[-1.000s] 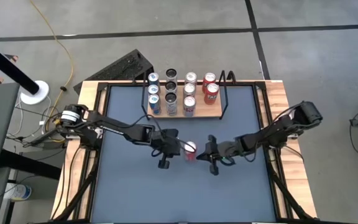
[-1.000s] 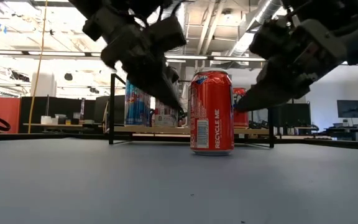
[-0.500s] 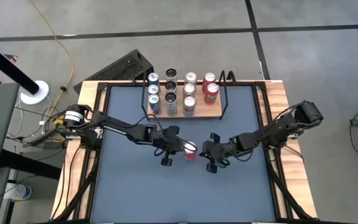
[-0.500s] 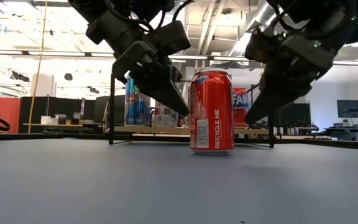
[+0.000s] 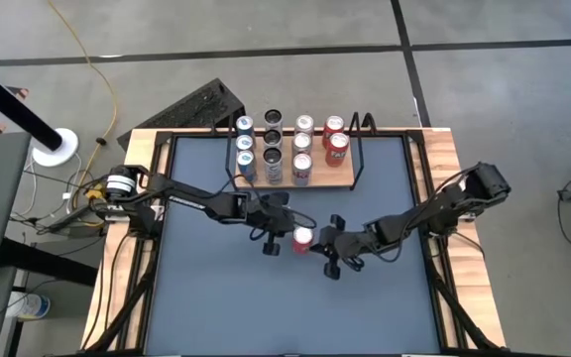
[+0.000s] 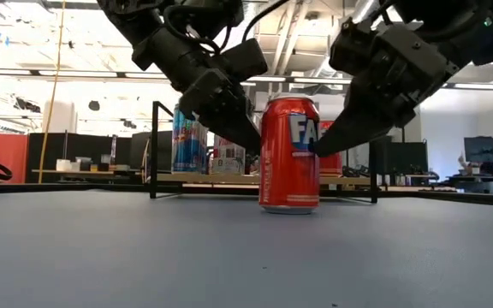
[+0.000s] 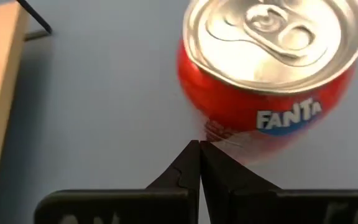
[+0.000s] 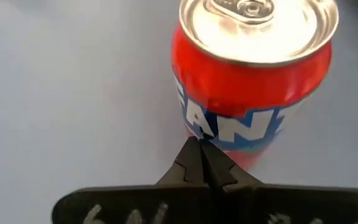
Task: Place canned beverage on shelf
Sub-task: Put the orange soda can onto the shelf aligned with the other orange soda cans
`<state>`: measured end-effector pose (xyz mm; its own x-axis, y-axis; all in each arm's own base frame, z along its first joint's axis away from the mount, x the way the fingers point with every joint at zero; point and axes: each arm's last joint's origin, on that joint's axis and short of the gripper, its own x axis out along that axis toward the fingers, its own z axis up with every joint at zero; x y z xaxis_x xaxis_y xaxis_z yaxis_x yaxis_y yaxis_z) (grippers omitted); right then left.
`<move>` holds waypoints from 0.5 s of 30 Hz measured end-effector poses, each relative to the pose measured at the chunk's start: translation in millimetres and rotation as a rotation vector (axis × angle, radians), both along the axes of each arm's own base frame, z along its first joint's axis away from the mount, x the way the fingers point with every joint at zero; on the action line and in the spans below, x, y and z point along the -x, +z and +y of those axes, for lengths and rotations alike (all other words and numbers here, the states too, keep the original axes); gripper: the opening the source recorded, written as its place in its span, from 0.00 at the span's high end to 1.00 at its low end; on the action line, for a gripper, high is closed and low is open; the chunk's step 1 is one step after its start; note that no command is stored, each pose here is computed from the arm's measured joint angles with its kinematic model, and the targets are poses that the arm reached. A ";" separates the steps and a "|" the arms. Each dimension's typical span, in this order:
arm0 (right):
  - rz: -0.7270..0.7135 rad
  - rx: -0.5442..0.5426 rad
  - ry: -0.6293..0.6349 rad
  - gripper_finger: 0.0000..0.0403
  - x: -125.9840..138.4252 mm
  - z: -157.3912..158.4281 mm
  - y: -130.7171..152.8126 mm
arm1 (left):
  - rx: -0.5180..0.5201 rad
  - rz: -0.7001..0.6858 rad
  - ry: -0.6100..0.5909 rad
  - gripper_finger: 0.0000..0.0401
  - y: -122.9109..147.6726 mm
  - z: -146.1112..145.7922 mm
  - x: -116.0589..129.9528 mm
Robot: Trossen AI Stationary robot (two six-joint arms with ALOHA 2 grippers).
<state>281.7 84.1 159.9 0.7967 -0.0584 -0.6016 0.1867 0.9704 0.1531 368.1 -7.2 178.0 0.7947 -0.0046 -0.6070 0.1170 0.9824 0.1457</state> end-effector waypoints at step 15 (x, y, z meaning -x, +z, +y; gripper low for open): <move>0.041 -0.017 0.086 1.00 -8.3 20.1 -8.3 | -0.029 0.022 0.008 1.00 9.4 12.8 -14.7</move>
